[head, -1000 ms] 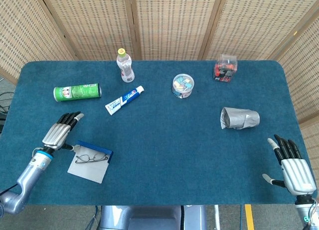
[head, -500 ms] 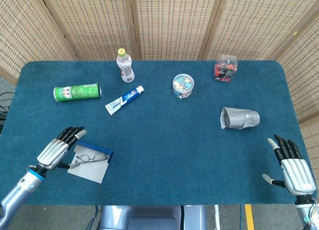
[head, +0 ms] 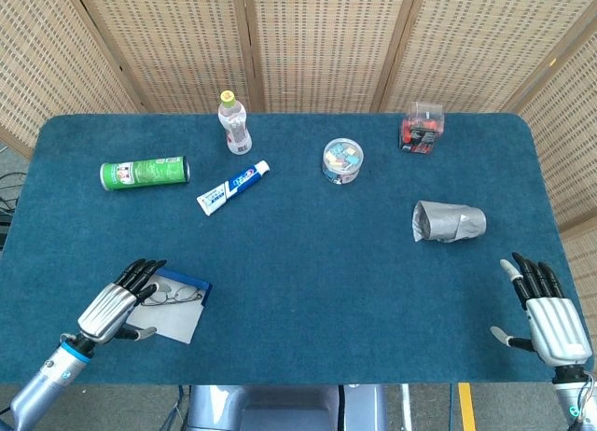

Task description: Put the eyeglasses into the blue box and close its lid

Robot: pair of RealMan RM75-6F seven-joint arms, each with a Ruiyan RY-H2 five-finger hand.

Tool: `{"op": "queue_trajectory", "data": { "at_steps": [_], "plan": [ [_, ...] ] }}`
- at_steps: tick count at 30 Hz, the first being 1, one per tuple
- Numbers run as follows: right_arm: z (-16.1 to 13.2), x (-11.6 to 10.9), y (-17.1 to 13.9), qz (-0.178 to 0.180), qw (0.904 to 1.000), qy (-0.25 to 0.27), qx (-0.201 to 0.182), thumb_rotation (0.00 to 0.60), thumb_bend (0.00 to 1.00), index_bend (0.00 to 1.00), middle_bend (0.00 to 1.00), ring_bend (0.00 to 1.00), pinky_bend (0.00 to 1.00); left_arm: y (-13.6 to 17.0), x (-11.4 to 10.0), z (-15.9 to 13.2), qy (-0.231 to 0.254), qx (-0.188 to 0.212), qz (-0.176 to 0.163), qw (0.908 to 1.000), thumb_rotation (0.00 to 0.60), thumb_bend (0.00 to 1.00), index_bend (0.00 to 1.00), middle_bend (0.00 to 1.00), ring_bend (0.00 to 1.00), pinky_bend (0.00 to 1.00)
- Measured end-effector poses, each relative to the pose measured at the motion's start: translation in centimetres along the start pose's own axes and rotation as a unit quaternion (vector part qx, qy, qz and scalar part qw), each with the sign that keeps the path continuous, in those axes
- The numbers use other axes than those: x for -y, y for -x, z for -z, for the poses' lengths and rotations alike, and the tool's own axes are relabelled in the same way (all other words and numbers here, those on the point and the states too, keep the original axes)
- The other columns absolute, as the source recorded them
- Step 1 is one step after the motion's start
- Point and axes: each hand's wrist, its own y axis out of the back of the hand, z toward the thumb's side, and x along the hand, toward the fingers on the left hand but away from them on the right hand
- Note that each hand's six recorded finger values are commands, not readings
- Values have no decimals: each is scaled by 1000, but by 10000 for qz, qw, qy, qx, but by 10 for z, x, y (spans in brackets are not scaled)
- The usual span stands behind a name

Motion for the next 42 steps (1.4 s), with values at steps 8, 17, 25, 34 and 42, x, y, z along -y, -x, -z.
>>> {"op": "queue_trajectory", "data": {
  "at_steps": [8, 17, 25, 34, 42],
  "plan": [
    [0, 0, 0, 3, 10000, -1, 3, 600, 0, 0, 0, 0, 0, -7, 6, 5, -67, -115, -103, 9999, 600, 162, 306, 0, 0, 0],
    [0, 0, 0, -2, 10000, 3, 1, 600, 0, 0, 0, 0, 0, -20, 6, 19, -230, -355, -336, 9985, 600, 161, 306, 0, 0, 0],
    [0, 0, 0, -4, 10000, 2, -1, 600, 0, 0, 0, 0, 0, -27, 10, 32, -334, -574, -386, 9970, 600, 161, 306, 0, 0, 0],
    [0, 0, 0, -5, 10000, -2, 1, 600, 0, 0, 0, 0, 0, -45, 7, 42, -329, -726, -510, 9955, 600, 162, 306, 0, 0, 0],
    [0, 0, 1, -12, 10000, 11, 6, 600, 0, 0, 0, 0, 0, -64, 3, 40, -300, -722, -543, 9955, 600, 161, 306, 0, 0, 0]
  ]
}}
